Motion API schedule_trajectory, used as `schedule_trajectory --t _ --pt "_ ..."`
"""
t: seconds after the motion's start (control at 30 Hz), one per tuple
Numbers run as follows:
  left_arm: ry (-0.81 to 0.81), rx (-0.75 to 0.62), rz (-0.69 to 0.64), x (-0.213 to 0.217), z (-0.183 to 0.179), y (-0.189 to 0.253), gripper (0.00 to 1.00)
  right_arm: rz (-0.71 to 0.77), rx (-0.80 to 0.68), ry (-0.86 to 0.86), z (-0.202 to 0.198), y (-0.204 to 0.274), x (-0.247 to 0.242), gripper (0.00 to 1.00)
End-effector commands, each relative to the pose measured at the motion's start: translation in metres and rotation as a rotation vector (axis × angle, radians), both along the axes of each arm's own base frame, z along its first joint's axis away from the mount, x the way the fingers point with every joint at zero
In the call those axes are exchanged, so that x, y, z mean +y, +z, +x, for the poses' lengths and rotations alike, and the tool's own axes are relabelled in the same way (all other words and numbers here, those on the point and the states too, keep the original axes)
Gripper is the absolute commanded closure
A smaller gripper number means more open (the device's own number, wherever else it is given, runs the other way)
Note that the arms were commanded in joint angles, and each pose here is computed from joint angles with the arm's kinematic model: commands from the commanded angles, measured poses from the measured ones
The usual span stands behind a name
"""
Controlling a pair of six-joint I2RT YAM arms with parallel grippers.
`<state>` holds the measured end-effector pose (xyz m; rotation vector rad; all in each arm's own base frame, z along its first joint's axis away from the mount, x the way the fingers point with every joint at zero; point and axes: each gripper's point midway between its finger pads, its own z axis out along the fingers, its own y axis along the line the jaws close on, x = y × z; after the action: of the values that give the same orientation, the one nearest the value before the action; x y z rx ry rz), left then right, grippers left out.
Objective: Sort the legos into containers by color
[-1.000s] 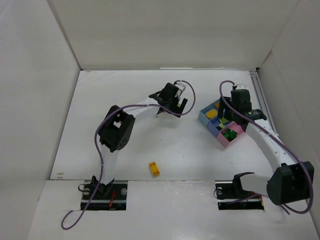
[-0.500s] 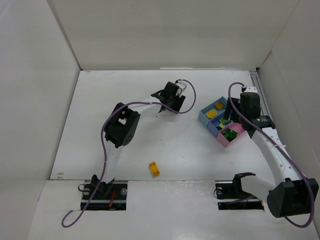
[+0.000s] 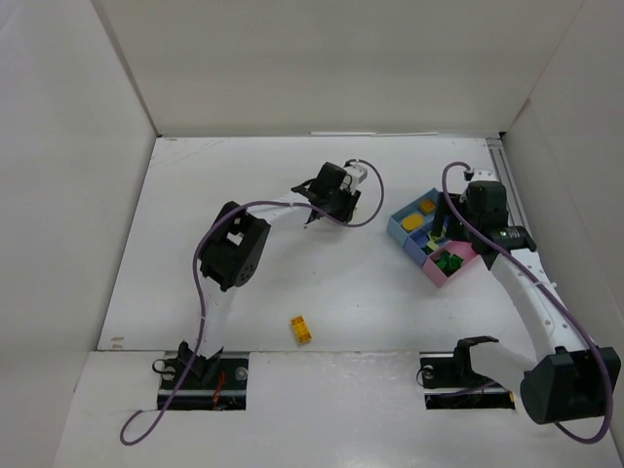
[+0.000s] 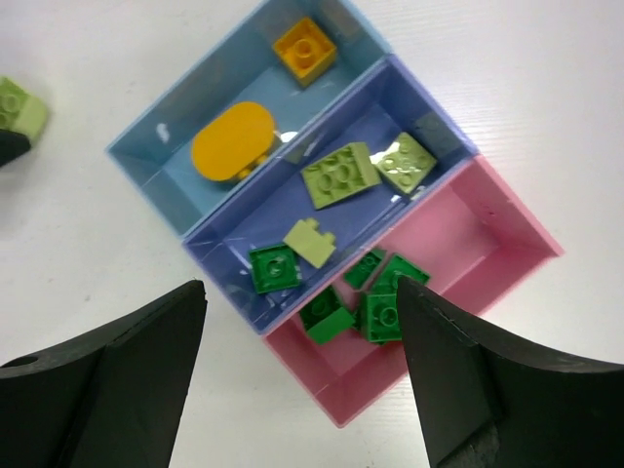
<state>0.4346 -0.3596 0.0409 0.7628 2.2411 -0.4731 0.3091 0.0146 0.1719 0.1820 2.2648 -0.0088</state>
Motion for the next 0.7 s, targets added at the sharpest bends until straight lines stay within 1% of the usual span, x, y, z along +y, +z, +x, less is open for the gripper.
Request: schedule_trajectory --t 0.0,0.03,0.1,0.13,0.17,0.2,0.23,0.27,0.3,0.33,0.37,0.4,0.47,0.5,0.53,0.57,0.6,0.67 --pt "-0.08 -0.106 -0.139 -0.01 -0.012 0.079 0.82 0.066 -0.067 0.133 0.011 0.013 0.023 0.16" --pt "-0.103 -0.11 -0.164 -0.01 -0.019 0.088 0.82 0.114 -0.064 0.194 0.009 0.013 0.036 0.16" --pt "-0.148 -0.134 -0.219 -0.008 -0.037 0.111 0.82 0.169 -0.082 0.258 0.013 0.019 0.05 0.16" --pt "-0.203 -0.116 -0.255 -0.012 -0.051 0.119 0.82 0.236 -0.095 0.348 0.012 0.024 0.068 0.16" --pt "-0.23 -0.122 -0.279 -0.013 -0.057 0.126 0.82 0.272 -0.103 0.398 0.01 0.028 0.079 0.16" --pt "-0.241 -0.114 -0.3 -0.008 -0.07 0.134 0.82 0.305 -0.101 0.443 0.009 0.029 0.087 0.16" --pt "-0.251 -0.133 -0.328 -0.009 -0.073 0.143 0.82 0.349 -0.104 0.479 0.011 0.03 0.097 0.16" --pt "-0.261 -0.139 -0.339 -0.007 -0.078 0.147 0.82 0.427 -0.097 0.558 0.005 0.035 0.113 0.16" --pt "-0.277 -0.165 -0.357 -0.009 -0.088 0.161 0.8 0.462 -0.094 0.588 0.003 0.037 0.12 0.16" --pt "-0.3 -0.156 -0.356 -0.013 -0.101 0.156 0.8 0.503 -0.083 0.608 0.003 0.037 0.126 0.16" --pt "-0.296 -0.166 -0.352 -0.013 -0.105 0.159 0.8 0.538 -0.089 0.645 -0.001 0.042 0.133 0.16" --pt "-0.301 -0.176 -0.355 -0.016 -0.109 0.164 0.8 0.544 -0.088 0.675 0.0 0.045 0.141 0.16" --pt "-0.317 -0.19 -0.347 -0.021 -0.12 0.171 0.8 0.548 -0.096 0.683 0.0 0.054 0.145 0.16" --pt "-0.306 -0.186 -0.337 -0.019 -0.119 0.166 0.8 0.549 -0.093 0.693 -0.002 0.054 0.148 0.16" --pt "-0.317 -0.193 -0.344 -0.021 -0.124 0.171 0.8 0.561 -0.121 0.689 0.0 0.065 0.149 0.16" --pt "-0.327 -0.201 -0.351 -0.023 -0.129 0.176 0.8 0.574 -0.115 0.679 0.0 0.065 0.149 0.16" --pt "-0.327 -0.201 -0.351 -0.023 -0.129 0.176 0.8 0.575 -0.147 0.683 0.001 0.074 0.15 0.16" --pt "-0.341 -0.21 -0.352 -0.03 -0.137 0.18 0.8 0.585 -0.161 0.679 0.001 0.079 0.15 0.15"
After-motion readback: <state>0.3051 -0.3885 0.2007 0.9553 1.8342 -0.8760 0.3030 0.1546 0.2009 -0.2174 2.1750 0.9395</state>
